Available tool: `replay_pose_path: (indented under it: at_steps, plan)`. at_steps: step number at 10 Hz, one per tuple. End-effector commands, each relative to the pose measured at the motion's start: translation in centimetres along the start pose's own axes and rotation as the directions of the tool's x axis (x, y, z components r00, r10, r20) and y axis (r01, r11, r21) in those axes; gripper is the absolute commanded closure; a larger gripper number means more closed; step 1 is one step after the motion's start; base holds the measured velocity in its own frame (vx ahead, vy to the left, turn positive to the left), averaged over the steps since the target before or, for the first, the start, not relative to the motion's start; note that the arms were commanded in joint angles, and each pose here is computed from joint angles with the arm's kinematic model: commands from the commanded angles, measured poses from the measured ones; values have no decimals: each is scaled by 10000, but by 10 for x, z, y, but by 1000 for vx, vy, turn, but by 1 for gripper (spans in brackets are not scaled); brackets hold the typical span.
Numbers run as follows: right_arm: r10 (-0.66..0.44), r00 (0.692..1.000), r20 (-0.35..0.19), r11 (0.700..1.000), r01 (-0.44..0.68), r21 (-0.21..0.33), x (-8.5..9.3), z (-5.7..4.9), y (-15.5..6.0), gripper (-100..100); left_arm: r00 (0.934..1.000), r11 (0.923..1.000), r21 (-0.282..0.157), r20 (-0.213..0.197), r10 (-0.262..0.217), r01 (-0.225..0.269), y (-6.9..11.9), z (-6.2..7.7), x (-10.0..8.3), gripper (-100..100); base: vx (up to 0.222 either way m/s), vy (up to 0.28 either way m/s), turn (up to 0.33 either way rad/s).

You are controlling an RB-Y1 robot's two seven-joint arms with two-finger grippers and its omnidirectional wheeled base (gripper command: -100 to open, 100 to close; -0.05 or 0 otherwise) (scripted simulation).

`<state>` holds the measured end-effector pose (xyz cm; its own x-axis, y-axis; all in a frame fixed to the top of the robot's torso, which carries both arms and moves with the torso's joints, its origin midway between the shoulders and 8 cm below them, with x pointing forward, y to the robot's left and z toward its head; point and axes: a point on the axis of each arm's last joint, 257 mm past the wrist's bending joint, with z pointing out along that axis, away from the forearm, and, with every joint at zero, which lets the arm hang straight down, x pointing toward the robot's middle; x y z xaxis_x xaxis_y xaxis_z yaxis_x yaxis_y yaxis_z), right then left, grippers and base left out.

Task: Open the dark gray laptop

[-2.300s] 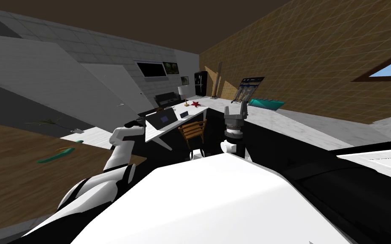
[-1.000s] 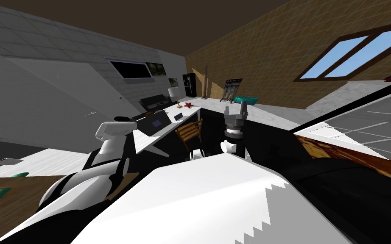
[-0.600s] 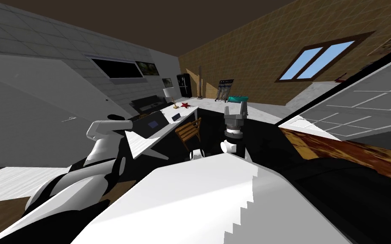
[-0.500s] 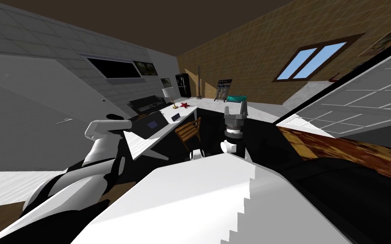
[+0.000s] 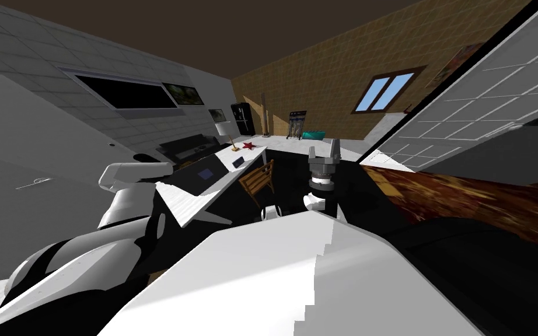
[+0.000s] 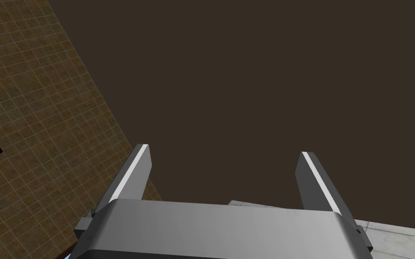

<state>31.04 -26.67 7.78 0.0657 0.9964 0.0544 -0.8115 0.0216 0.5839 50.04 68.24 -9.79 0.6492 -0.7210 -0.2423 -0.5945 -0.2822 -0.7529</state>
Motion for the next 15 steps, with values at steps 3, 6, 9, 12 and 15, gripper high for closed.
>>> replay_pose_path:
  at_steps: [3, 6, 9, 12, 15]
  plan:
    - [-1, 10000, 1, 10000, 1, 1, 0, 0, 0, 0, 9959, 9901, -1177, 559, -709, 771, 13, -8, -34, 100, -78, 99, -237]
    - [-1, 10000, 2, 10000, 1, 2, 0, 0, 0, 0, 9963, 9931, -966, 617, -601, 659, 10, -5, -34, -100, -33, 39, -63]
    - [0, 10000, 3, 10000, 0, 1, 0, 0, 0, 0, 9964, 9969, -568, 693, -496, 536, 2, -3, -35, -100, 20, -52, -3]
    - [-1, 10000, 3, 10000, 1, 1, 0, 0, 0, 0, 9963, 9992, -115, 775, -368, 378, -7, -1, -36, -100, 22, -46, -1]
    - [-1, 10000, 3, 10000, 1, 1, 0, 0, 0, 0, 9961, 9992, 358, 857, -229, 199, -17, 0, -36, -100, 18, -42, 0]
